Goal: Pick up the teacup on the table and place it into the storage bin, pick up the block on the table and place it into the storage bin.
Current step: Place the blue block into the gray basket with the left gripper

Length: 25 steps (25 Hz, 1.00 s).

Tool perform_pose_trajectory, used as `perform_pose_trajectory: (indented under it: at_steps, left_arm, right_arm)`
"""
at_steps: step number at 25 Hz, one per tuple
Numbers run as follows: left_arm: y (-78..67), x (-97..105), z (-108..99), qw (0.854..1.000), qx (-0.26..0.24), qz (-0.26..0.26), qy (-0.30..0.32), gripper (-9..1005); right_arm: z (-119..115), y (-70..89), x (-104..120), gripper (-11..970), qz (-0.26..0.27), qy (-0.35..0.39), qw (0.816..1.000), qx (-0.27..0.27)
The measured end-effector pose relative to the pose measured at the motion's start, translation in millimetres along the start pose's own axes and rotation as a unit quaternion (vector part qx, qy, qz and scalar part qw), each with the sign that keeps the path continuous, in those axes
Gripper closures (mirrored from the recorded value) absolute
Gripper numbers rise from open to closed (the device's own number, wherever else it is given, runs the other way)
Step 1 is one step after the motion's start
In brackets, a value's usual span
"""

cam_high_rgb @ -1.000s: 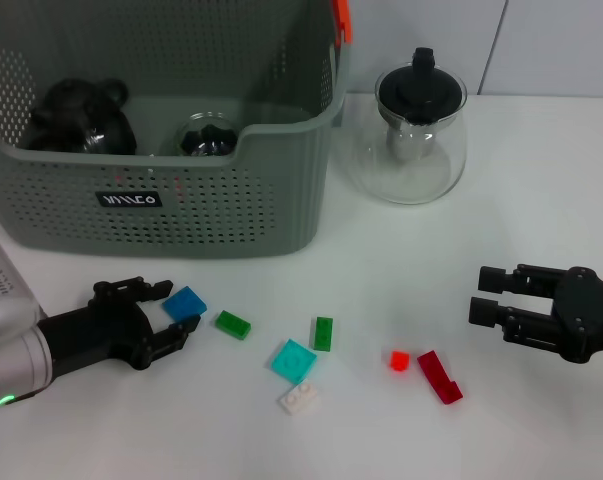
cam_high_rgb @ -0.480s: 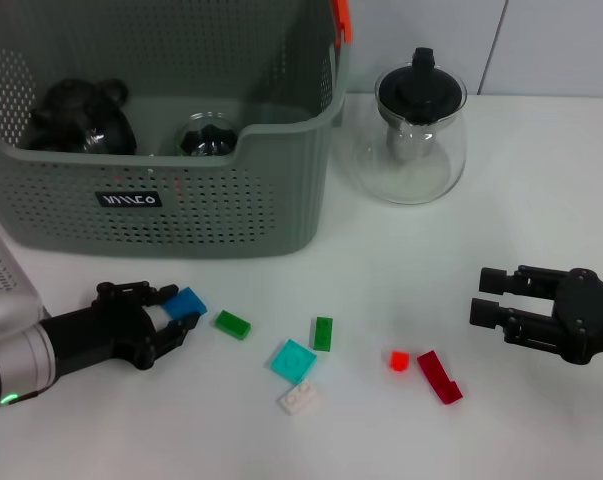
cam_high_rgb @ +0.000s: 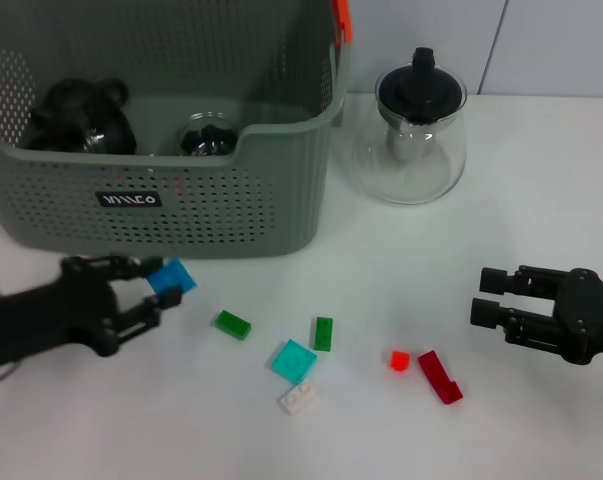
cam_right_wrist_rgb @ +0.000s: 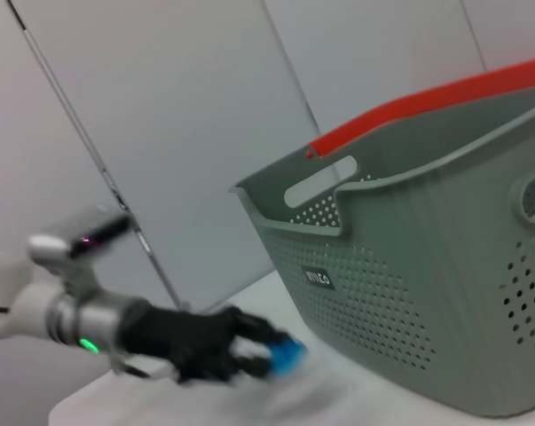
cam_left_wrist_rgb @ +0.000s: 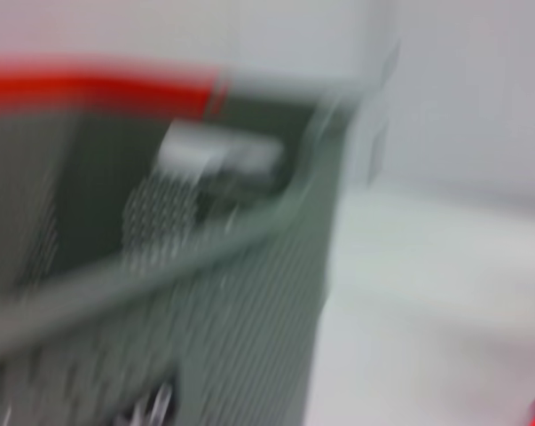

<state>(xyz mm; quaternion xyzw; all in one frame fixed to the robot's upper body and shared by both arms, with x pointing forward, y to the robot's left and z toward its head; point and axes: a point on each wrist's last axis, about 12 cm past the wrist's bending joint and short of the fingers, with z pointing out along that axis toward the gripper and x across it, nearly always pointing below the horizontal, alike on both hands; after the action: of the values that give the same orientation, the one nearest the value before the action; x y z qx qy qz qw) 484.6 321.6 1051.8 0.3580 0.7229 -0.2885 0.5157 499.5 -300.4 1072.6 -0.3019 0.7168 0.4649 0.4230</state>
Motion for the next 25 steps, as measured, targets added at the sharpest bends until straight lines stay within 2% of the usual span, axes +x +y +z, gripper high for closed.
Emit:
perform_pose_trajectory:
  at_steps: [3,6,9,12,15,19,22,25]
  left_arm:
    - [-0.5,-24.8,-26.9,0.996,0.046,0.006,-0.079,592]
    - [6.6,-50.7,-43.8,0.987,0.063,0.012,-0.147,592]
    - [21.9,-77.0,-47.3,0.983,0.054,0.011,-0.177,592]
    - [41.8,-104.8,-39.5,0.983,0.034,0.006,-0.178,591]
    - [71.2,-132.0,-25.2,0.989,-0.027,-0.033,-0.144,591]
    - [102.7,-150.7,4.4,0.992,-0.093,-0.079,-0.028,591]
    - [109.4,-150.7,28.0,0.988,-0.115,-0.080,0.059,591]
    - [109.0,-144.2,50.2,0.981,-0.140,-0.069,0.118,591]
  right_arm:
    - [0.0,-0.2,-0.3,376,-0.001,0.001,1.000,0.000]
    - [0.1,-0.3,-0.7,376,-0.001,0.001,1.000,-0.001]
    - [0.8,-0.7,-1.8,376,-0.002,0.001,1.000,-0.001]
    - [1.2,-0.7,-2.3,376,-0.003,0.001,1.000,-0.002]
    - [1.8,-0.8,-2.5,376,-0.003,0.000,1.000,-0.002]
    - [2.5,-0.6,-2.4,376,-0.003,0.000,1.000,-0.003]
    - [2.8,-0.8,-2.7,376,-0.003,0.000,1.000,-0.003]
    - [3.2,-0.9,-3.2,376,-0.004,0.000,1.000,-0.003]
